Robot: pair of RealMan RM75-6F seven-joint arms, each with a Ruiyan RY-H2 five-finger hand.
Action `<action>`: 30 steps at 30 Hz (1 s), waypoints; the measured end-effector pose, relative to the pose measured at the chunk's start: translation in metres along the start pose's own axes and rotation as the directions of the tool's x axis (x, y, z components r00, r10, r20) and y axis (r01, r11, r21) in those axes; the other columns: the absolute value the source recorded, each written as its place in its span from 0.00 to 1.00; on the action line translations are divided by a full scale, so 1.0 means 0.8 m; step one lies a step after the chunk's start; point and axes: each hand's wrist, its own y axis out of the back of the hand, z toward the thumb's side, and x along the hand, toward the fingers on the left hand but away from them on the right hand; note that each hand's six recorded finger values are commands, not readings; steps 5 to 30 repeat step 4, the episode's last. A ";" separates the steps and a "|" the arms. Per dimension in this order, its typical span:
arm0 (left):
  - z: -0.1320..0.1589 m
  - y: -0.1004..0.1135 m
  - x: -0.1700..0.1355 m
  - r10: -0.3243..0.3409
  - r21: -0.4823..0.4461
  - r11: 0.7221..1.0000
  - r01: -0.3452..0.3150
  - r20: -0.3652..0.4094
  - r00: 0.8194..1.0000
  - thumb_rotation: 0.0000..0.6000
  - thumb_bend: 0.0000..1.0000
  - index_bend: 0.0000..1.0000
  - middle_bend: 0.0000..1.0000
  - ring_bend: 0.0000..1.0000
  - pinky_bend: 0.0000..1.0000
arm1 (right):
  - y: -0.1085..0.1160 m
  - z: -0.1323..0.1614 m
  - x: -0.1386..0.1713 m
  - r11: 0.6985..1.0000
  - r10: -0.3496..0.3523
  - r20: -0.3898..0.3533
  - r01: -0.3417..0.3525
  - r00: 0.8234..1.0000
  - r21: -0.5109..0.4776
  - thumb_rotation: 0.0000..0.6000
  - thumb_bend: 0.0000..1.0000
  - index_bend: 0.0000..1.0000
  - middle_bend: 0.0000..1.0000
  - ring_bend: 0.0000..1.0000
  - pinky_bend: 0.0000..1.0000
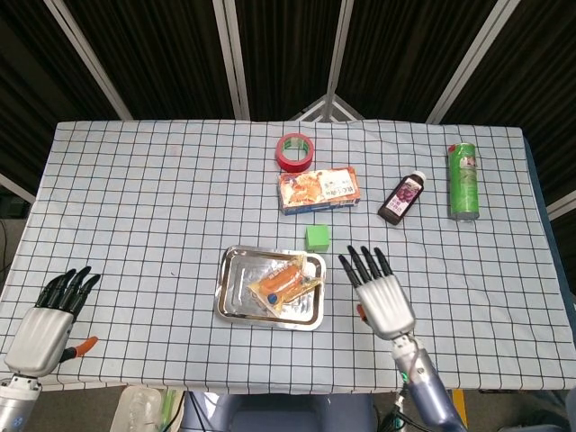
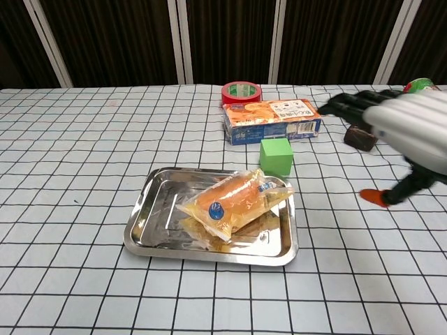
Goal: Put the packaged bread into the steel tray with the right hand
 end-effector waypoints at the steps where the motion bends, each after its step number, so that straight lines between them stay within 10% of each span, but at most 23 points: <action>1: 0.002 0.000 0.000 0.002 0.000 1.000 -0.002 0.005 1.000 1.00 0.07 0.00 0.00 0.00 0.09 | -0.006 -0.015 0.012 1.000 -0.012 0.013 0.012 1.000 -0.012 1.00 0.32 0.00 0.00 0.00 0.09; 4: 0.007 0.002 -0.002 0.016 -0.001 1.000 -0.016 0.022 1.000 1.00 0.07 0.00 0.00 0.00 0.09 | -0.025 -0.070 0.052 0.999 -0.039 0.059 0.041 0.997 -0.027 1.00 0.32 0.00 0.00 0.00 0.07; 30: 0.007 0.002 -0.002 0.016 -0.001 1.000 -0.016 0.022 1.000 1.00 0.07 0.00 0.00 0.00 0.09 | -0.025 -0.070 0.052 0.999 -0.039 0.059 0.041 0.997 -0.027 1.00 0.32 0.00 0.00 0.00 0.07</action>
